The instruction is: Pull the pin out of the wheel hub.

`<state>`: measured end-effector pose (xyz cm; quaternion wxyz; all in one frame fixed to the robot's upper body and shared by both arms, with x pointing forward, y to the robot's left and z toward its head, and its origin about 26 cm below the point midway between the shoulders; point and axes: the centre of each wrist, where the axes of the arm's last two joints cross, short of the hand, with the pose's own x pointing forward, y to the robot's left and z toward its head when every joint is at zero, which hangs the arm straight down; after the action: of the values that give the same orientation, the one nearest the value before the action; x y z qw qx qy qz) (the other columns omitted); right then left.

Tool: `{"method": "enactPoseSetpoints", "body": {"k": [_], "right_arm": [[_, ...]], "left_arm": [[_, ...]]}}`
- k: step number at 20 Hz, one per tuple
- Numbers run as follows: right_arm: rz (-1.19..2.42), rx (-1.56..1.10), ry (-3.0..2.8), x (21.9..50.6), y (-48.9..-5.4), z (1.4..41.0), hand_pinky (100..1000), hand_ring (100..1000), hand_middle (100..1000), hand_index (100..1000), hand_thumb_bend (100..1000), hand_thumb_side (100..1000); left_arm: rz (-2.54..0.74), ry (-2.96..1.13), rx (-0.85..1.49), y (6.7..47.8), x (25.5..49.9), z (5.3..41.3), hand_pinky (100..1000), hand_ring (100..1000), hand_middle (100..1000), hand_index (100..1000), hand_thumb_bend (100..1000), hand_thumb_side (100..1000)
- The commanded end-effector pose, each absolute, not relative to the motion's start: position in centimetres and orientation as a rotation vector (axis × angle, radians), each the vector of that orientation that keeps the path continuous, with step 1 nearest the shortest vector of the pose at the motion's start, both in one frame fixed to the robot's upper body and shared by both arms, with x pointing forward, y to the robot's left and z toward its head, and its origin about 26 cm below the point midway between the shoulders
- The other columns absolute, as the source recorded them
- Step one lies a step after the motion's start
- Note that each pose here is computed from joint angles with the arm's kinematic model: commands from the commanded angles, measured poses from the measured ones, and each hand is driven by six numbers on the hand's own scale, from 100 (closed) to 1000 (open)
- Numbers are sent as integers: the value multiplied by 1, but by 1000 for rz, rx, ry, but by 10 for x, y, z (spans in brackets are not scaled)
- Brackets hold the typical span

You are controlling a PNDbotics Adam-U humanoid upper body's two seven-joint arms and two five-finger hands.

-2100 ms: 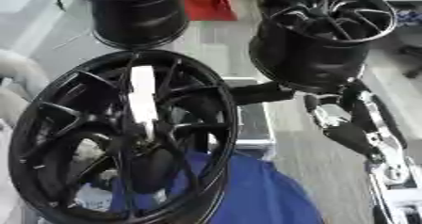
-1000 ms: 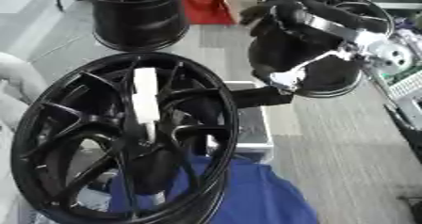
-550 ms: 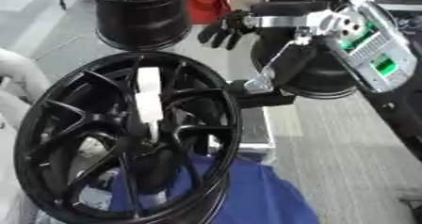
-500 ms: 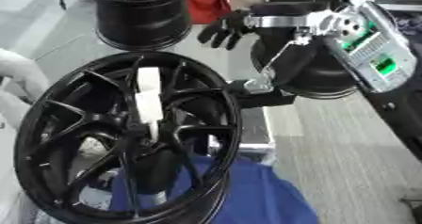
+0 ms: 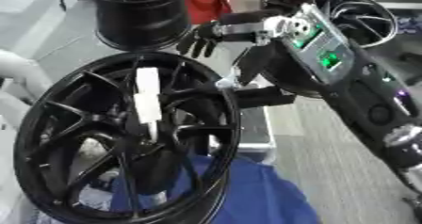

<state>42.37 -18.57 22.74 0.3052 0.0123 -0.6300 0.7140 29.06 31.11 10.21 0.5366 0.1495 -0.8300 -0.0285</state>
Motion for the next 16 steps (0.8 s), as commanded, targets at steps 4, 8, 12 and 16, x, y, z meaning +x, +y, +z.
{"method": "enactPoseSetpoints", "body": {"k": [4, 8, 12, 16], "right_arm": [[1922, 25, -1682, 433, -169, 229, 787, 844, 864, 932, 384, 354], [1949, 56, -1691, 433, -156, 226, 785, 841, 861, 928, 380, 349], [1975, 100, -1701, 430, -145, 226, 784, 837, 857, 924, 379, 349], [2000, 139, -1716, 425, -136, 228, 782, 827, 848, 918, 378, 351]], "left_arm": [[-95, -2002, 359, 312, 292, 110, 607, 625, 658, 854, 129, 619], [-97, -2003, 354, 311, 292, 110, 607, 625, 658, 854, 129, 619], [-98, -2004, 353, 311, 292, 111, 607, 625, 658, 854, 128, 620], [-97, -2003, 353, 311, 292, 110, 607, 625, 658, 854, 128, 620]]}}
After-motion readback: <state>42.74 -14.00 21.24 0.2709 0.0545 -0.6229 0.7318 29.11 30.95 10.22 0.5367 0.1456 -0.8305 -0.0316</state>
